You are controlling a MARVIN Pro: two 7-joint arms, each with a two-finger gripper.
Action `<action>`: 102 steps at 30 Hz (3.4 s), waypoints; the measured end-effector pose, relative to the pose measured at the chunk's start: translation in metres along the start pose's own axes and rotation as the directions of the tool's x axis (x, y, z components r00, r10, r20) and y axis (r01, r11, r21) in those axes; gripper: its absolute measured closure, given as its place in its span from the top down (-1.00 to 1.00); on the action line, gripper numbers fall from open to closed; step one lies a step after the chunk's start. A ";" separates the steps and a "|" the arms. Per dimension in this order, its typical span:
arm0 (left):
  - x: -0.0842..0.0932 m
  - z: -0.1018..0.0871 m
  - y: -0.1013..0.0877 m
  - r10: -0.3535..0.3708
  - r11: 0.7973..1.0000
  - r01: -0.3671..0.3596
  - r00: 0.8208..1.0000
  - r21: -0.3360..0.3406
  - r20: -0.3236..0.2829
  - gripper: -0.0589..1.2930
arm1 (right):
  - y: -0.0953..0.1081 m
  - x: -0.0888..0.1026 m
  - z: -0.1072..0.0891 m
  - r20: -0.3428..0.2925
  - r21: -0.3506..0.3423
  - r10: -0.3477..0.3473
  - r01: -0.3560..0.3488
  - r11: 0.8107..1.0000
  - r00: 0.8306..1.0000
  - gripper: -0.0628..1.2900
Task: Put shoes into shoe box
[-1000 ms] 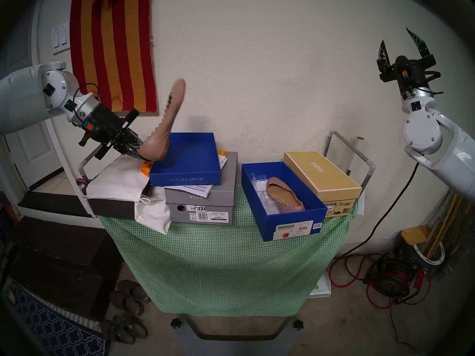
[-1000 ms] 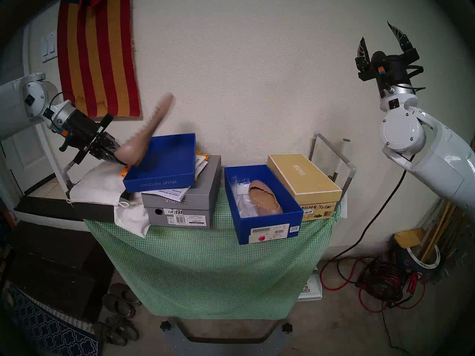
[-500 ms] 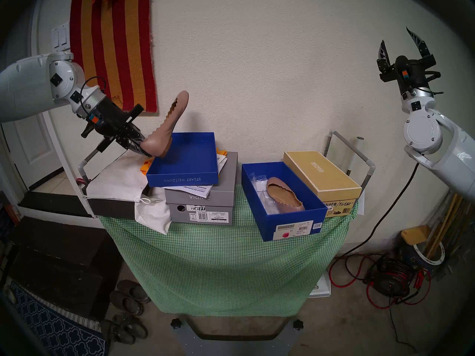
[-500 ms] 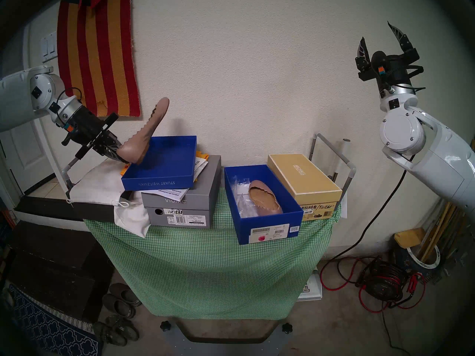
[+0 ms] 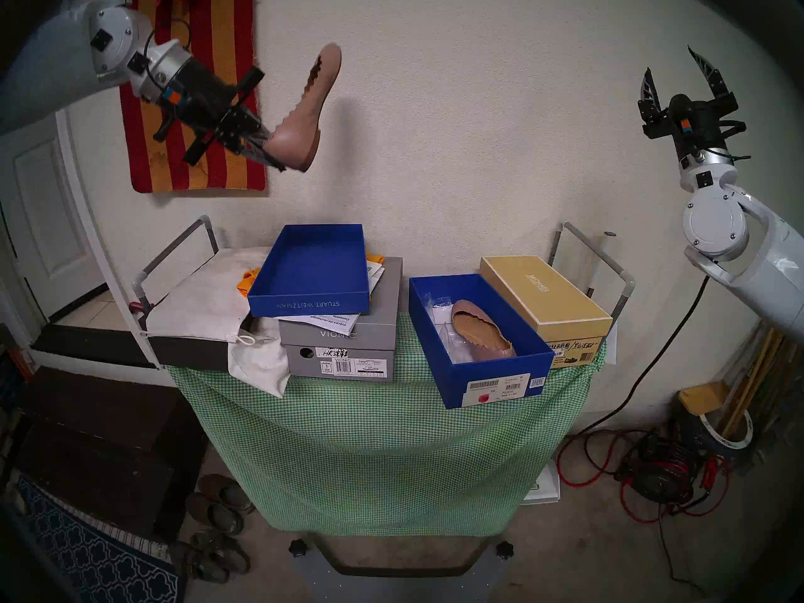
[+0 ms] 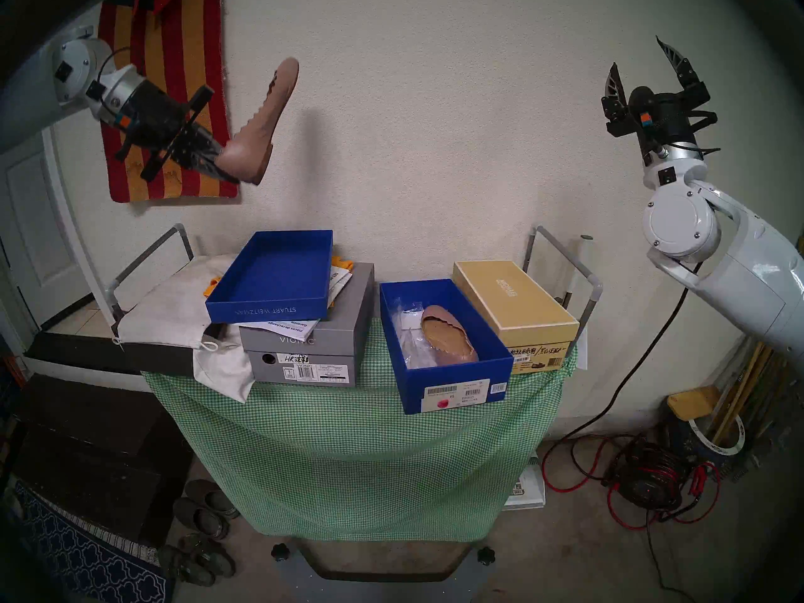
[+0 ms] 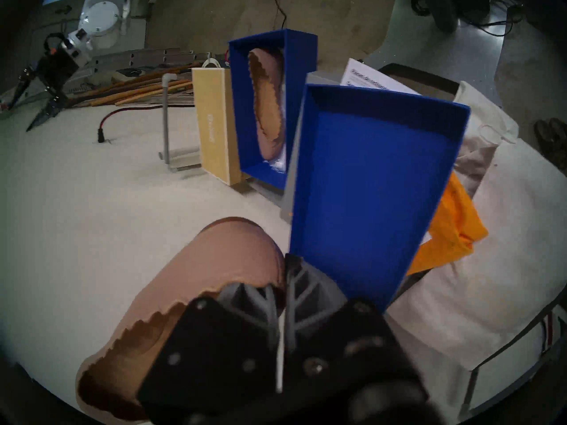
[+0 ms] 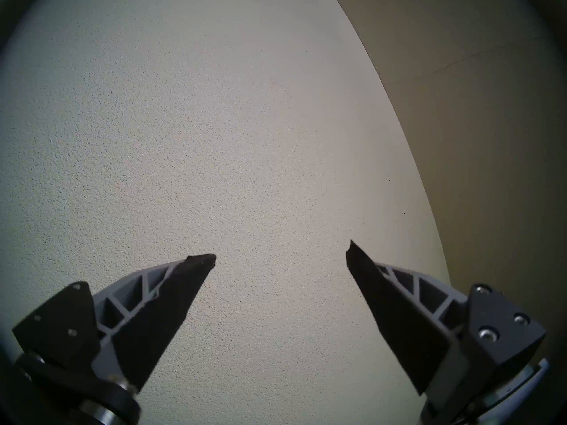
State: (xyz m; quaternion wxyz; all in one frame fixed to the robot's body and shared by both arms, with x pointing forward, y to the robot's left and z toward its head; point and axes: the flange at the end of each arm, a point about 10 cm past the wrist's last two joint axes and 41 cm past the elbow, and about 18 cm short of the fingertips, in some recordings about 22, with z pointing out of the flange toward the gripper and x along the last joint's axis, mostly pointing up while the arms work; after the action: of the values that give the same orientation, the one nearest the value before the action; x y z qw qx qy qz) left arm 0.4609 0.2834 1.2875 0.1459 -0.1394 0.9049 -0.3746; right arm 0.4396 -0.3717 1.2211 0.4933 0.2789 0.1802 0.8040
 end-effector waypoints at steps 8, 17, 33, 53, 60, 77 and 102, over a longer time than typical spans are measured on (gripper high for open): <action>0.023 0.011 -0.052 0.054 0.993 -0.044 0.995 0.109 -0.088 -0.89 | 0.000 0.000 0.000 -0.002 -0.001 0.003 -0.003 1.000 1.000 0.88; 0.046 0.042 -0.085 0.041 0.965 0.027 0.967 0.261 -0.253 -0.89 | 0.000 -0.001 0.000 -0.004 -0.002 0.005 -0.005 1.000 1.000 0.88; 0.093 0.136 -0.113 -0.087 0.859 0.381 0.767 0.342 -0.636 -0.89 | 0.001 -0.003 0.001 -0.010 -0.002 0.009 -0.009 1.000 1.000 0.88; 0.109 0.186 -0.083 -0.407 0.773 0.634 0.476 -0.016 -0.779 -0.89 | -0.001 -0.003 0.002 -0.033 0.022 0.007 -0.006 1.000 0.999 0.88; 0.117 0.184 -0.063 -0.484 0.791 0.589 0.441 -0.163 -0.756 -0.89 | -0.001 -0.003 0.003 -0.038 0.023 0.007 -0.007 1.000 0.999 0.88; 0.087 0.183 -0.062 -0.516 0.796 0.578 0.495 -0.178 -0.699 -0.89 | 0.001 -0.003 0.003 -0.039 0.017 0.007 -0.007 1.000 0.999 0.88; 0.074 0.248 -0.032 -0.512 0.829 0.531 0.589 -0.179 -0.625 -0.89 | 0.001 -0.003 0.004 -0.039 0.016 0.008 -0.007 1.000 0.999 0.88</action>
State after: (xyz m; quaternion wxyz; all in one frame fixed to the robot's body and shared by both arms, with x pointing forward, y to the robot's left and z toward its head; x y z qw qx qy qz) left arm 0.4888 0.0761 1.1309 -0.2909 -0.2574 0.8114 -0.4368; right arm 0.4424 -0.3748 1.2235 0.4845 0.2675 0.1951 0.8097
